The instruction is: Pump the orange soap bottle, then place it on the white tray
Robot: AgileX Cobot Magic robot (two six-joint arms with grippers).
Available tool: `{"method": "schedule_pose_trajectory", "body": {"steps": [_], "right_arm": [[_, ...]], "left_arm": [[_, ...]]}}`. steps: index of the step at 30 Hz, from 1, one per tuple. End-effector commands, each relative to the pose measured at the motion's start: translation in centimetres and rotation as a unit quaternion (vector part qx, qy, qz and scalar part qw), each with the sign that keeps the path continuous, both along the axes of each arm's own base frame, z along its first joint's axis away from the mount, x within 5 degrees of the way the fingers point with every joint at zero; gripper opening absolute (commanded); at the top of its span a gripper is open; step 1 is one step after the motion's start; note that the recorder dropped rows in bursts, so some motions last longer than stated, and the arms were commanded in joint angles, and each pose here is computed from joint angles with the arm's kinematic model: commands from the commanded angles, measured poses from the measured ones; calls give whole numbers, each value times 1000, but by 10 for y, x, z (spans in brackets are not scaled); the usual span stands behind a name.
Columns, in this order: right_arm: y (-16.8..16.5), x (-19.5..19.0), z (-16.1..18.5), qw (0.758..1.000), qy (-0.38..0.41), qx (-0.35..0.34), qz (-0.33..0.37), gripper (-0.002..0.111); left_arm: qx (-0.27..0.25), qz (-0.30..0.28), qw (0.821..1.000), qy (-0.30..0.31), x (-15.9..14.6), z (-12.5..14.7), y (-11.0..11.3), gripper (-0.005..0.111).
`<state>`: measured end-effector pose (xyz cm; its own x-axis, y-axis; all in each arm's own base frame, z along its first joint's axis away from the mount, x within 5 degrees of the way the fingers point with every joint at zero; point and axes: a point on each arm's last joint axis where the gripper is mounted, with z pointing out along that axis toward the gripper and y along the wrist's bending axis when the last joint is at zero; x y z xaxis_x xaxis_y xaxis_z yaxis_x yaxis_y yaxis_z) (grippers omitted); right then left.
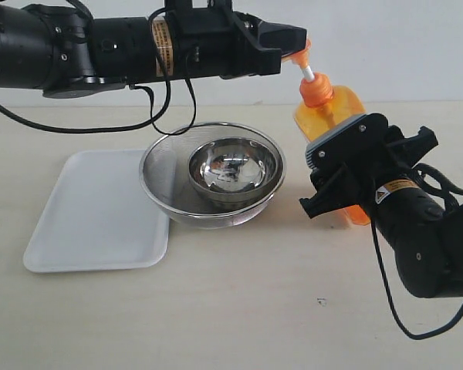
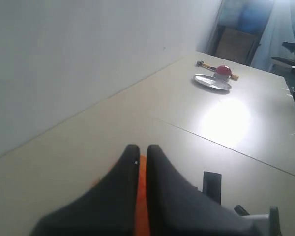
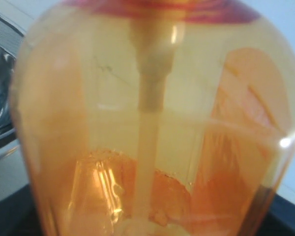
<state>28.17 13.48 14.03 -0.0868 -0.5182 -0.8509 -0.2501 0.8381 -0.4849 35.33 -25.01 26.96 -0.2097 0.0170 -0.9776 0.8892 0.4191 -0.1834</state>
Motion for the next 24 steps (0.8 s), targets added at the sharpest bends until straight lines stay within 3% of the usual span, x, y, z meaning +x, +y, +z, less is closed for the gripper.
{"method": "schedule_pose_trajectory", "body": {"steps": [1, 24], "right_arm": [[2, 1, 3, 1000, -4, 2, 9, 0], [3, 0, 3, 1000, -5, 4, 14, 0]], "left_arm": [[37, -4, 999, 25, 4, -26, -4, 5], [36, -31, 998, 41, 3, -39, -8, 5]]}}
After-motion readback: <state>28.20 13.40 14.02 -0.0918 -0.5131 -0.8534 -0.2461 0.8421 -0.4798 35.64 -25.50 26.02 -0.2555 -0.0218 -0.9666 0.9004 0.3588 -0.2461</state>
